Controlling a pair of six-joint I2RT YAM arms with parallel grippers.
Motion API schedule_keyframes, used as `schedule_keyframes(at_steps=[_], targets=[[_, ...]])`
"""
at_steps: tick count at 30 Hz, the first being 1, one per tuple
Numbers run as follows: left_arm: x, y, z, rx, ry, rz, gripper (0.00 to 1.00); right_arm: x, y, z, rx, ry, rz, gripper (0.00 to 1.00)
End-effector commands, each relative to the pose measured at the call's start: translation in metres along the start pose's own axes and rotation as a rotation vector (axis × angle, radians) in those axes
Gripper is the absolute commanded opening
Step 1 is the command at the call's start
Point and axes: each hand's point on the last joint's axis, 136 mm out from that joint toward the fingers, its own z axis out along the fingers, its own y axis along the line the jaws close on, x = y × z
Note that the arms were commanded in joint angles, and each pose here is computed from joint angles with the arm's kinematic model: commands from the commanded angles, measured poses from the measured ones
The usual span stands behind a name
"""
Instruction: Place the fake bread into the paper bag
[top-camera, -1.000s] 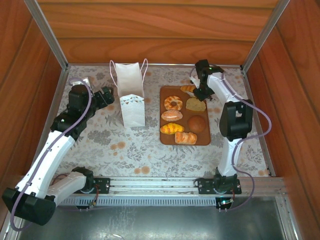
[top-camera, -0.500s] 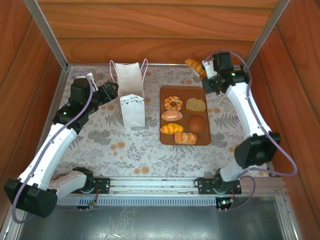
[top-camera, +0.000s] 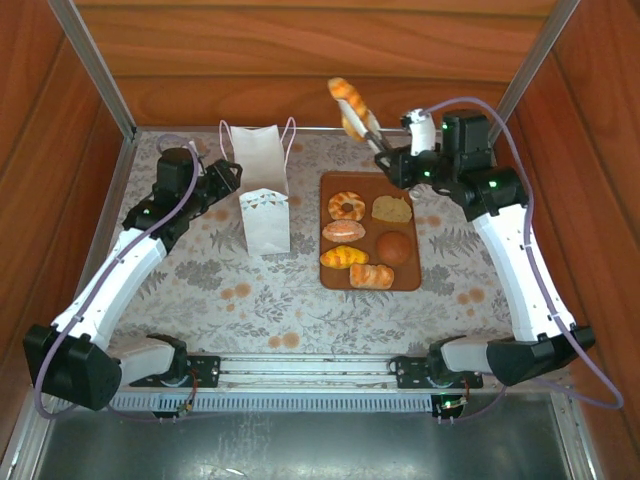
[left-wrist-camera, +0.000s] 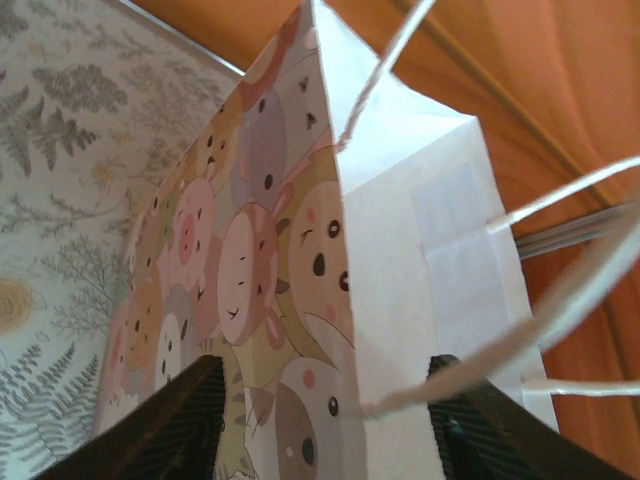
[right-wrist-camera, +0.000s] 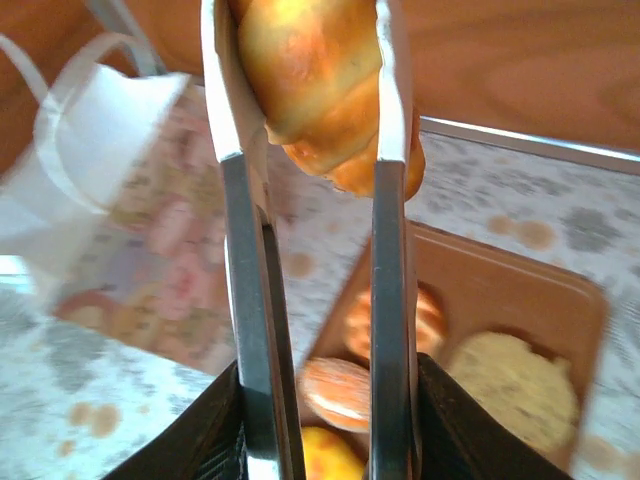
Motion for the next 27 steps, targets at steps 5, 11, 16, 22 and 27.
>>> schedule_keyframes(at_steps=[5,11,16,22,27], targets=[[-0.009,-0.003,0.008,0.015,-0.032,-0.053,0.46,-0.052,0.108,0.012,-0.355,-0.151,-0.045,0.34],[-0.004,0.008,0.008,-0.007,-0.044,-0.096,0.33,-0.048,0.135,0.052,-0.413,-0.103,-0.048,0.34],[-0.003,0.008,0.008,-0.001,-0.049,-0.102,0.28,-0.029,0.127,0.088,-0.381,-0.031,-0.017,0.34],[-0.002,0.013,0.008,-0.015,-0.055,-0.103,0.25,-0.001,0.114,0.109,-0.312,0.092,-0.05,0.35],[-0.001,0.016,0.007,-0.024,-0.061,-0.103,0.25,0.018,0.1,0.108,-0.241,0.178,-0.113,0.35]])
